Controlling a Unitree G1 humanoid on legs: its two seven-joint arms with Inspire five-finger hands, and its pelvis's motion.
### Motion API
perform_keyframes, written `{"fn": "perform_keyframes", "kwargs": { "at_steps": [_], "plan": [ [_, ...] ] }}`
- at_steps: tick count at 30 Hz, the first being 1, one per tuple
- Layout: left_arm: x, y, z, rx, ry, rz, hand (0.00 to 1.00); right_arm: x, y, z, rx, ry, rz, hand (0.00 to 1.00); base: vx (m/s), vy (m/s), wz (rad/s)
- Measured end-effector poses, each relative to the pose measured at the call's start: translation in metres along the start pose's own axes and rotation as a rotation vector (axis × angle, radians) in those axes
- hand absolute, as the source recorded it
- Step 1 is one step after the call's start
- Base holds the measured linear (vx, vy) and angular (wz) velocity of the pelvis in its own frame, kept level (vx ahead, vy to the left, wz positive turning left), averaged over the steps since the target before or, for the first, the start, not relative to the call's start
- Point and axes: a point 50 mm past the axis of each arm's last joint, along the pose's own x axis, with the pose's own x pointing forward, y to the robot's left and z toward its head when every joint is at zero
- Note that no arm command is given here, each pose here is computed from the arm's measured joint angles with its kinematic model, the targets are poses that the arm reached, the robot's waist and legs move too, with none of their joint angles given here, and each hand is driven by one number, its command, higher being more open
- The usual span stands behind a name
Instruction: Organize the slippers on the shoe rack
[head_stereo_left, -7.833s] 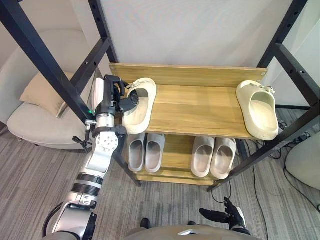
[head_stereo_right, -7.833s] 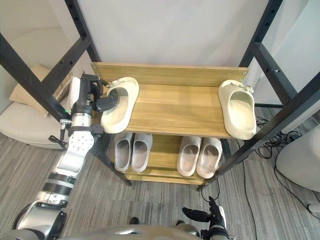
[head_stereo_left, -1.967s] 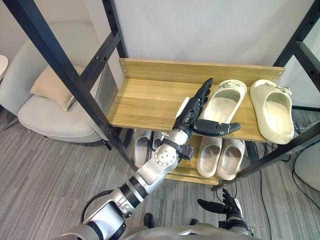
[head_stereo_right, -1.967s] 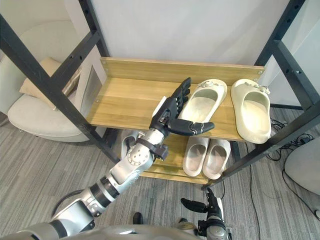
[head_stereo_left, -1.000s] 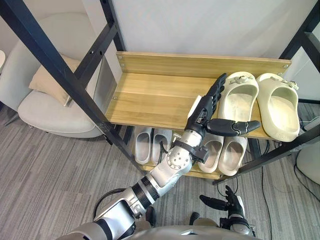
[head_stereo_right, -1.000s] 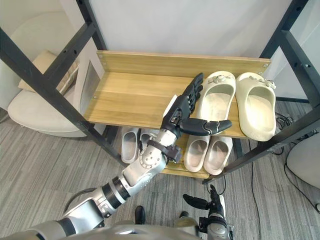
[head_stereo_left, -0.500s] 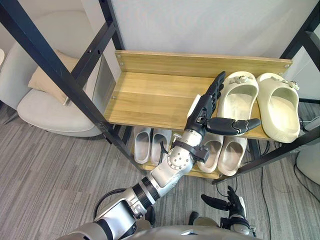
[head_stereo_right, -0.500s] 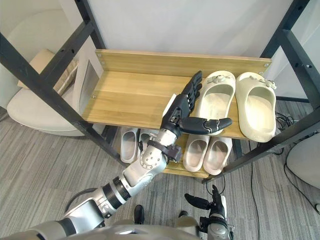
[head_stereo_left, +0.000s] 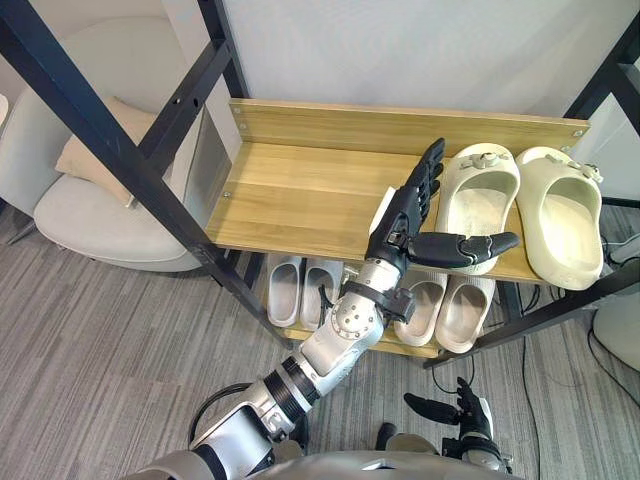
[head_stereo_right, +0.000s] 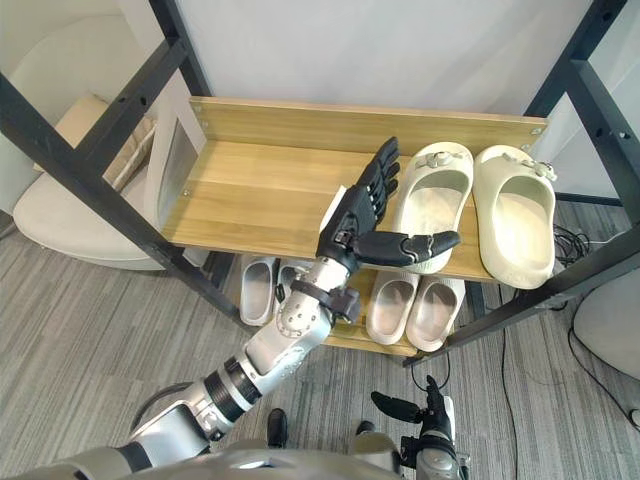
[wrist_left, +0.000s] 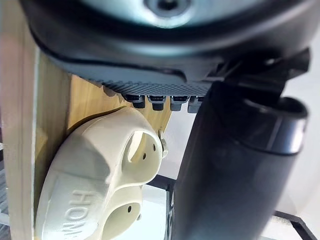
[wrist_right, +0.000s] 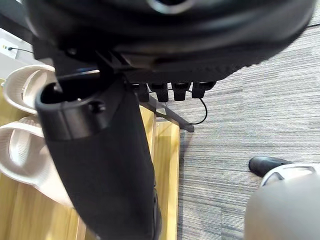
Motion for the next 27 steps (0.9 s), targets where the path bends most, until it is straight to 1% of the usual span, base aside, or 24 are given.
{"fn": "perform_keyframes", "kwargs": {
  "at_steps": [4, 8, 11, 15, 17, 18, 21, 23, 26, 27],
  "plan": [
    [0.000, 0.008, 0.002, 0.002, -0.007, 0.031, 1.00, 0.001, 0.000, -0.001, 0.000, 0.010, 0.001, 1.00, -0.01, -0.003, 0.04],
    [-0.002, 0.013, 0.004, 0.019, -0.004, 0.026, 1.00, 0.002, 0.001, -0.001, -0.002, 0.014, 0.006, 1.00, -0.01, -0.001, 0.01],
    [-0.007, 0.012, 0.006, 0.002, 0.001, -0.020, 1.00, 0.002, 0.001, 0.000, -0.006, 0.014, 0.016, 1.00, 0.00, -0.003, 0.02],
    [-0.018, 0.010, 0.008, -0.070, 0.037, -0.109, 1.00, 0.003, 0.003, 0.002, -0.031, 0.009, 0.045, 1.00, 0.00, -0.005, 0.05],
    [-0.030, -0.002, 0.006, -0.173, 0.072, -0.169, 1.00, 0.003, 0.003, 0.001, -0.045, 0.015, 0.061, 1.00, 0.02, -0.004, 0.10],
    [-0.032, -0.003, 0.005, -0.189, 0.078, -0.178, 1.00, 0.003, 0.003, 0.001, -0.046, 0.016, 0.062, 1.00, 0.02, 0.004, 0.12],
    [-0.048, -0.018, 0.001, -0.324, 0.160, -0.274, 1.00, 0.003, 0.004, 0.001, -0.067, 0.015, 0.085, 1.00, 0.00, 0.005, 0.16],
    [-0.055, -0.024, 0.004, -0.354, 0.161, -0.305, 1.00, 0.003, 0.008, 0.003, -0.084, 0.007, 0.113, 1.00, -0.02, -0.008, 0.10],
    [-0.056, -0.030, 0.012, -0.372, 0.136, -0.334, 1.00, 0.002, 0.011, 0.003, -0.095, 0.003, 0.128, 1.00, -0.04, -0.017, 0.10],
    [-0.058, -0.036, 0.021, -0.388, 0.104, -0.365, 1.00, 0.002, 0.012, 0.002, -0.101, 0.004, 0.135, 1.00, -0.05, -0.012, 0.10]
  ]
}}
